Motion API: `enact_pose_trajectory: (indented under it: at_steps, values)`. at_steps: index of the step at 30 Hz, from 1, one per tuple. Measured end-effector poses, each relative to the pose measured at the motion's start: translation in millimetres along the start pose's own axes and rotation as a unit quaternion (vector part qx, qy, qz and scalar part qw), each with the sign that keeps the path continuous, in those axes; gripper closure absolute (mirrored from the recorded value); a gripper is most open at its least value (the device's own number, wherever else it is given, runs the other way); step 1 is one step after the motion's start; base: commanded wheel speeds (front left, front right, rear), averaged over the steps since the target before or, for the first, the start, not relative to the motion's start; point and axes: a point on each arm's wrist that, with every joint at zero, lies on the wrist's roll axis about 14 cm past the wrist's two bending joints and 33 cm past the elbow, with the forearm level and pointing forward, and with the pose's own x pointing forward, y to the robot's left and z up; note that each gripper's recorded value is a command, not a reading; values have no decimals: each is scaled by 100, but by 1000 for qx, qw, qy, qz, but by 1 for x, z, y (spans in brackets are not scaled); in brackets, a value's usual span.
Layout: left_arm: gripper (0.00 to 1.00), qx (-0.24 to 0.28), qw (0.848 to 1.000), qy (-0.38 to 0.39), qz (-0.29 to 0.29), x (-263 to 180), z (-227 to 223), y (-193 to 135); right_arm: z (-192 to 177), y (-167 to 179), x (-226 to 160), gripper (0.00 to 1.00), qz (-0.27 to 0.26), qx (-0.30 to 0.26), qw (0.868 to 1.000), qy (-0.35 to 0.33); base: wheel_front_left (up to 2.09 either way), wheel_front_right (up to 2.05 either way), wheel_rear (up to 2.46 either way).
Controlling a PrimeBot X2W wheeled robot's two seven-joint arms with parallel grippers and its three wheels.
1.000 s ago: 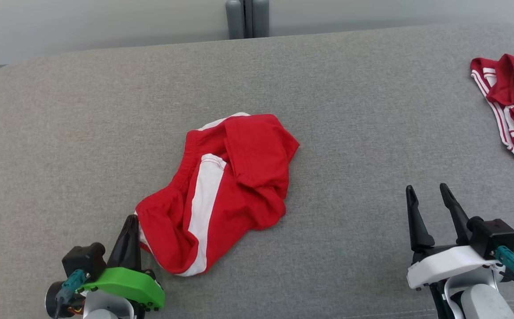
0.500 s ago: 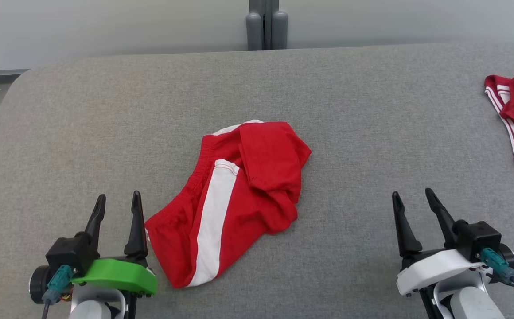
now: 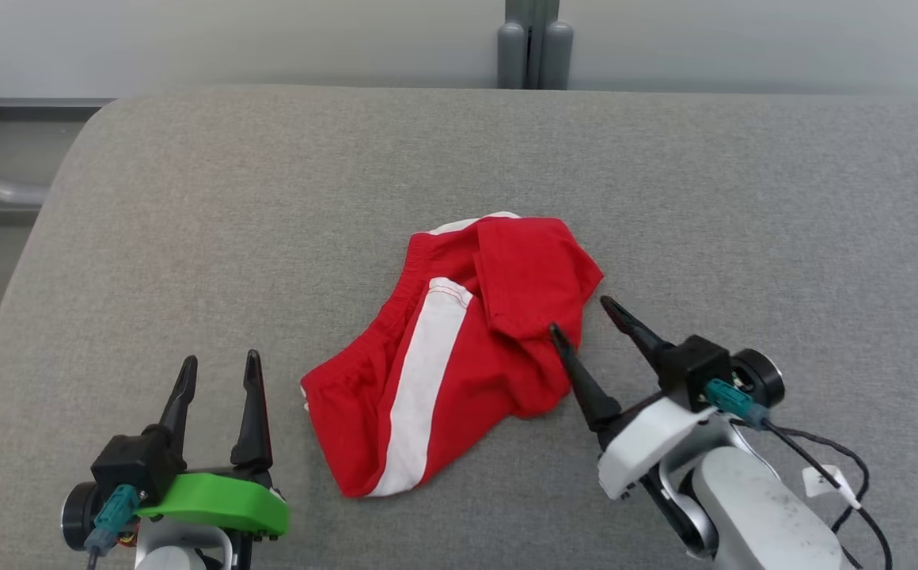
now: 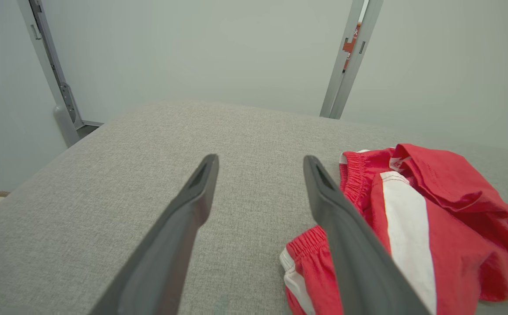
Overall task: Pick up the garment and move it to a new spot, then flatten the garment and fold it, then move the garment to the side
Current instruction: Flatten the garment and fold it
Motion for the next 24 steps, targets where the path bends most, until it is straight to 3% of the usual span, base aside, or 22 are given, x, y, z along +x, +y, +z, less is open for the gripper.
enact_pose_trajectory:
  at_steps: [6, 10, 11, 13, 14, 19, 24]
  values:
    - [0, -2, 1000, -1, 26, -9, 1, 15, -17, 33, 25, 0, 71, -25, 996, 44, 0, 0, 0]
    - [0, -4, 999, 1, 39, -14, 0, 23, -39, 36, 33, 0, 88, -42, 992, 82, 0, 0, 0]
    - [0, -4, 999, 1, 42, -14, -1, 25, -43, 36, 34, 15, 89, -43, 991, 90, 0, 0, 0]
    - [0, -3, 999, 3, 48, -16, -2, 28, -55, 31, 37, 91, 86, -43, 989, 110, 0, 0, 0]
    - [0, -2, 999, 5, 50, -16, -3, 29, -58, 27, 38, 100, 82, -44, 989, 116, 0, 0, 0]
    - [0, -3, 999, 6, 53, -15, -4, 31, -49, -5, 48, 100, 31, -26, 994, 97, 0, 0, 0]
    - [0, -2, 999, 6, 38, -11, -4, 21, -31, -65, 35, 100, -63, 9, 996, 67, 0, 0, 0]
